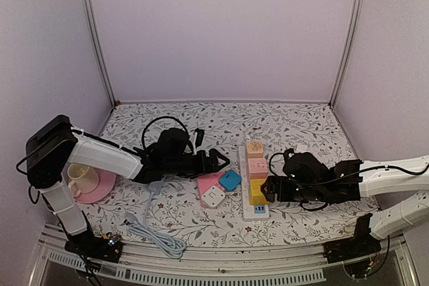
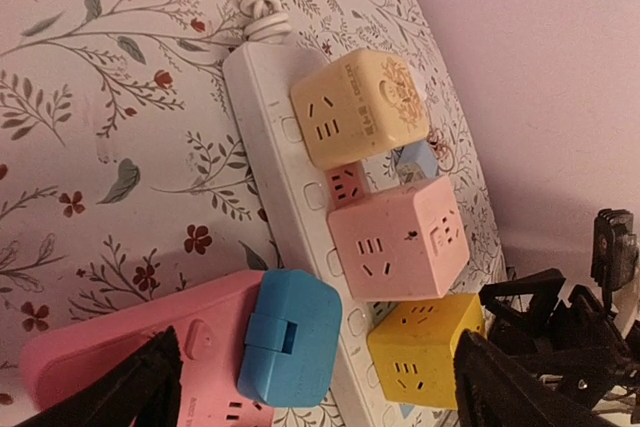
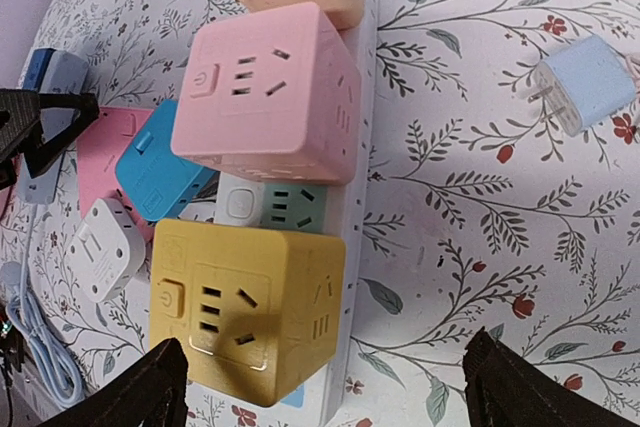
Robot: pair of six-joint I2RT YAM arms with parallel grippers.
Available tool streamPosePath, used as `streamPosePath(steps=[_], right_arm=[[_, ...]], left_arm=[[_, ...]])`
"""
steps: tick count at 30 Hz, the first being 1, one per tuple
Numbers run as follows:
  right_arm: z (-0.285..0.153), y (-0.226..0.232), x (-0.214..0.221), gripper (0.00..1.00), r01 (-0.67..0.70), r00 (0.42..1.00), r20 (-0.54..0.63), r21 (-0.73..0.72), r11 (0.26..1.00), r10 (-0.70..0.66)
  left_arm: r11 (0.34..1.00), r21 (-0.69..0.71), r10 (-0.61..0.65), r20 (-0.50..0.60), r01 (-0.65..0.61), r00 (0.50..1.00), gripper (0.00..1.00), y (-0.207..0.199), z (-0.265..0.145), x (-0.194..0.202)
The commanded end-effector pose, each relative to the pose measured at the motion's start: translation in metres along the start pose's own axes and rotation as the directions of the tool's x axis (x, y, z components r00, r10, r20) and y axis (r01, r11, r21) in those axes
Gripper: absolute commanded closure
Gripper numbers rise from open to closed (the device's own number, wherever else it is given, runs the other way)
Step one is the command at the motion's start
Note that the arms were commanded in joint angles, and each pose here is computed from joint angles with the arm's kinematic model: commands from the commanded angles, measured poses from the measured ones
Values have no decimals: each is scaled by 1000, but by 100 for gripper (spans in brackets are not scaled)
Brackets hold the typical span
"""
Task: Pull the plug off the socket
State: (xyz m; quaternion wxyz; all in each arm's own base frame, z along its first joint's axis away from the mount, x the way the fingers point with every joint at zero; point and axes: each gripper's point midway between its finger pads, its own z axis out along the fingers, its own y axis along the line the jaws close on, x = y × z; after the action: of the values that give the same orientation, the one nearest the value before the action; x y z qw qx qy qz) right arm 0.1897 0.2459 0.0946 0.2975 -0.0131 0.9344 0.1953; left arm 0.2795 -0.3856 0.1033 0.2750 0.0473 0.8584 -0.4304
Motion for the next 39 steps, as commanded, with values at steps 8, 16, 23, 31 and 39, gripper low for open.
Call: streamPosePath(steps=[8,16,23,31,39], right_arm=[[20,32,7,3,233,973,-39,156,960,-230],[42,20,14,2,278,960,-84,212,937,-266],[55,4,10,4,274,961,-96,237,932,-258],[57,-14,-2,6,213,977,-72,225,951,-201],[50,-17,-14,8,125,992,-5,127,984,-125]], left_arm=[[990,125,-62,-29,65,998,7,-44,13,14],[981,130,-132,-102,145,986,7,-50,14,53],[981,69,-173,-129,183,976,6,-35,30,77],[982,-52,-184,-115,179,976,6,-3,50,81],[983,-116,-152,-99,141,983,6,15,63,63]])
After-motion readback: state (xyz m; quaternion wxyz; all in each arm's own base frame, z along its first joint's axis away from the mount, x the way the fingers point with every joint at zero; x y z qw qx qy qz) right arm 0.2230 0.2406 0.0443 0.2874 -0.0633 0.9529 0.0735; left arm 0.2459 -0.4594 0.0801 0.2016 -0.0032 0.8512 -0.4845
